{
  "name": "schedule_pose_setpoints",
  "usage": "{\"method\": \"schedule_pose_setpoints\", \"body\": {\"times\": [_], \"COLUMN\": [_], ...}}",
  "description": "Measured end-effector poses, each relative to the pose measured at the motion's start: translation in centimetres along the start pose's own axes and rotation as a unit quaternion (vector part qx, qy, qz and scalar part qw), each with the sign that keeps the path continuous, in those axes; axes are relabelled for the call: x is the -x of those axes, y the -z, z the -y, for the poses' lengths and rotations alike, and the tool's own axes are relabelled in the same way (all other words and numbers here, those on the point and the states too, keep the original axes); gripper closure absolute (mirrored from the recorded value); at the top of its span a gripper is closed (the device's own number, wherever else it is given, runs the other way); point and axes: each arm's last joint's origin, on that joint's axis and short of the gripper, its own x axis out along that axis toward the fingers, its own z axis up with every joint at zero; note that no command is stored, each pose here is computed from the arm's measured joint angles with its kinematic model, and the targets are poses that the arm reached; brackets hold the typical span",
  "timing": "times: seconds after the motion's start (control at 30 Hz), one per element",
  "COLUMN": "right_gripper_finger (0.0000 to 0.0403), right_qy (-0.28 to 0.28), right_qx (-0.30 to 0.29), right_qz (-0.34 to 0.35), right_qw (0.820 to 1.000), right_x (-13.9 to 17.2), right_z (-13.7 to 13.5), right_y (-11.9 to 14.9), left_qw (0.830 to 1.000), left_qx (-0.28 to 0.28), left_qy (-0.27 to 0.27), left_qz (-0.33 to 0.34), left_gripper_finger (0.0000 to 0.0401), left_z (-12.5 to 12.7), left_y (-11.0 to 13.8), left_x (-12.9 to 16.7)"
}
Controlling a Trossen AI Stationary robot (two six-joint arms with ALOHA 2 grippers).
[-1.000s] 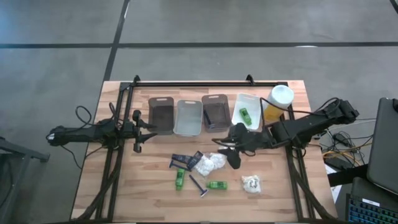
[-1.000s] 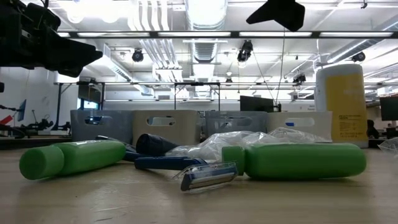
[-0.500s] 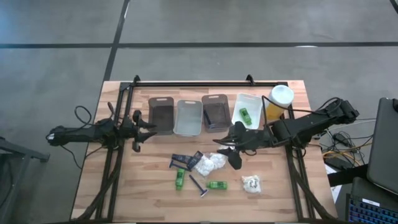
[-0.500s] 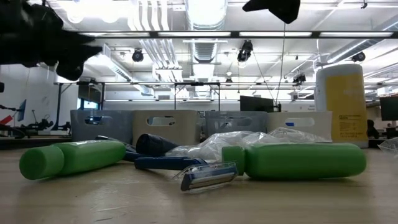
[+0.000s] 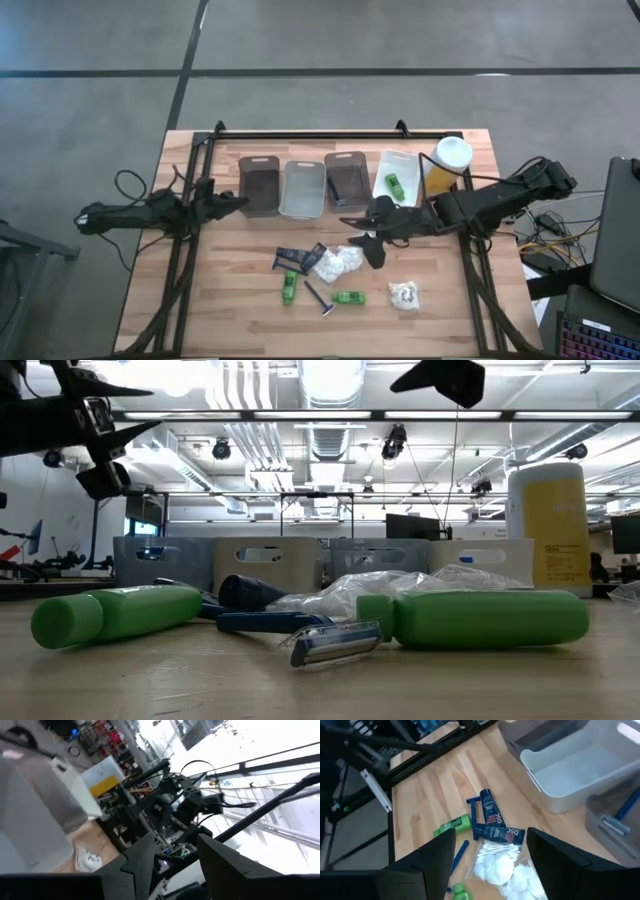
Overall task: Pick & Place Travel size toiletries
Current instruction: Put the blue shave cream into the left black bin
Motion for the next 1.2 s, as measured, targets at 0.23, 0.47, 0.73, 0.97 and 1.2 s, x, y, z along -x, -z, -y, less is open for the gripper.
{"method": "schedule_pose_setpoints", "body": {"times": [0.23, 0.47, 0.73, 0.97, 1.2], "right_gripper_finger": [0.0142, 0.0135, 0.0151, 0.0158, 0.0145], "right_qy": [0.016, 0.006, -0.007, -0.009, -0.031], "right_qx": [-0.080, -0.121, -0.092, -0.088, -0.067], "right_qz": [-0.004, -0.046, -0.062, -0.066, -0.100], "right_qw": [0.997, 0.992, 0.994, 0.994, 0.992], "right_x": [-0.6, -2.1, -2.5, -2.6, -2.3], "right_z": [0.7, 0.2, -0.1, 0.3, -0.3], "right_y": [0.2, 1.0, 0.9, 0.6, 1.3], "left_qw": [1.000, 0.996, 0.993, 0.990, 0.984], "left_qx": [0.013, 0.089, 0.117, 0.099, 0.096], "left_qy": [-0.014, -0.016, -0.005, -0.007, -0.082], "left_qz": [-0.006, 0.012, -0.023, -0.098, -0.125], "left_gripper_finger": [0.0246, 0.0246, 0.0249, 0.0250, 0.0246], "left_z": [-0.2, -0.2, 1.6, 4.0, 2.8], "left_y": [0.2, 0.0, -0.4, -0.5, 1.2], "left_x": [-0.1, -0.1, -0.7, -2.5, -5.5]}}
